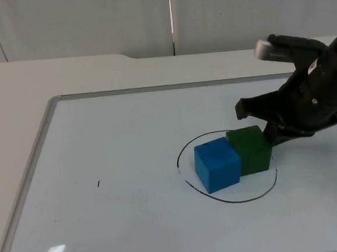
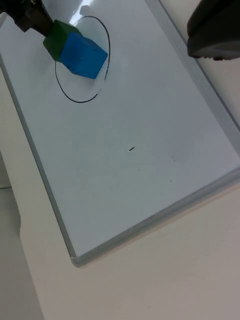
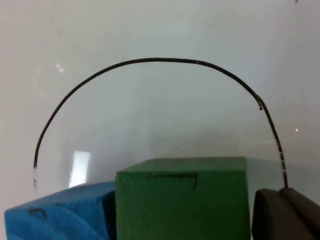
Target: Push the two cubes into the marked area.
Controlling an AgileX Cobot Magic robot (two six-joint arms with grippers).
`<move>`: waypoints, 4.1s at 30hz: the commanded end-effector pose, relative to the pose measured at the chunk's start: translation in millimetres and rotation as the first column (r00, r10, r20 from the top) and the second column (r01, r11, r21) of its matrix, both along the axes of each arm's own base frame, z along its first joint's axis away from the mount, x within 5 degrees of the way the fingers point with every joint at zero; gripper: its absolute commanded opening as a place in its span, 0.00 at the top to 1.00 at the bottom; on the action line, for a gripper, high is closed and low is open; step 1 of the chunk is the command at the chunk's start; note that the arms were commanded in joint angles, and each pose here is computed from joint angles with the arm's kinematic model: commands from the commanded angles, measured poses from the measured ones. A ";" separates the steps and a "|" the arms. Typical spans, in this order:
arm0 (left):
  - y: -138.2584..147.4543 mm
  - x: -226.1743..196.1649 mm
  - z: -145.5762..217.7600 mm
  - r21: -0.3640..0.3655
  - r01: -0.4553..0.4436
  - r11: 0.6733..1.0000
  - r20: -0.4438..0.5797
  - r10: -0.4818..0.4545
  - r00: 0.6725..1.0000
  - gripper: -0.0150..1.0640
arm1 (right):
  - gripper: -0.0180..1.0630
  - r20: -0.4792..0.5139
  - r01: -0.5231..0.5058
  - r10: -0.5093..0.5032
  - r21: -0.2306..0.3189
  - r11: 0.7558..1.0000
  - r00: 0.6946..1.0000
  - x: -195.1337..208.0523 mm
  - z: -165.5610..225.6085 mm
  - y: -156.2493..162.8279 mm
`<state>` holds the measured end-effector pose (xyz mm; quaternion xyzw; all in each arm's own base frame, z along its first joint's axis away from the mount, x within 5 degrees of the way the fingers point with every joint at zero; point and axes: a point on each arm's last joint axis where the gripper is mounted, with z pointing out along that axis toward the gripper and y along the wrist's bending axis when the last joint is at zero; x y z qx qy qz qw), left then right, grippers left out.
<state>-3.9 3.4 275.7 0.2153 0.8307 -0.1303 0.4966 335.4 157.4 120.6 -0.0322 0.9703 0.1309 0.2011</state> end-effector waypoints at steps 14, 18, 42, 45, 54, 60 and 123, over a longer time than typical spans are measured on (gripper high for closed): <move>0.0 0.2 -1.2 0.003 -0.001 1.000 0.001 0.001 1.000 0.99 | 0.98 0.206 -0.127 0.142 -0.084 0.988 0.968 -3.2 64.2 -8.0; 0.0 0.2 -1.2 0.003 -0.001 1.000 0.001 0.001 1.000 0.99 | 0.98 0.362 -0.142 0.162 -0.080 0.987 0.918 -19.3 126.4 -16.3; 0.0 0.2 -1.2 0.003 -0.001 1.000 0.001 0.001 1.000 0.99 | 0.98 0.577 -0.240 0.314 -0.203 0.949 0.754 -113.3 217.0 -57.2; 0.0 0.2 -1.2 0.003 -0.001 1.000 0.001 0.001 1.000 0.99 | 0.98 0.598 -0.232 0.302 -0.193 0.953 0.743 -126.0 205.8 -62.9; 0.0 0.2 -1.2 0.003 -0.001 1.000 0.001 0.001 1.000 0.99 | 0.98 0.622 -0.221 0.281 -0.174 0.960 0.731 -167.0 191.3 -81.0; 0.0 0.2 -1.2 0.003 -0.001 1.000 0.001 0.001 1.000 0.99 | 0.98 0.671 -0.211 0.256 -0.150 0.966 0.696 -206.3 190.8 -97.8; -0.2 0.1 -1.2 0.001 0.001 1.000 0.000 -0.001 1.000 0.99 | 0.98 0.640 -0.182 0.214 -0.117 0.976 0.738 -342.5 159.4 -159.6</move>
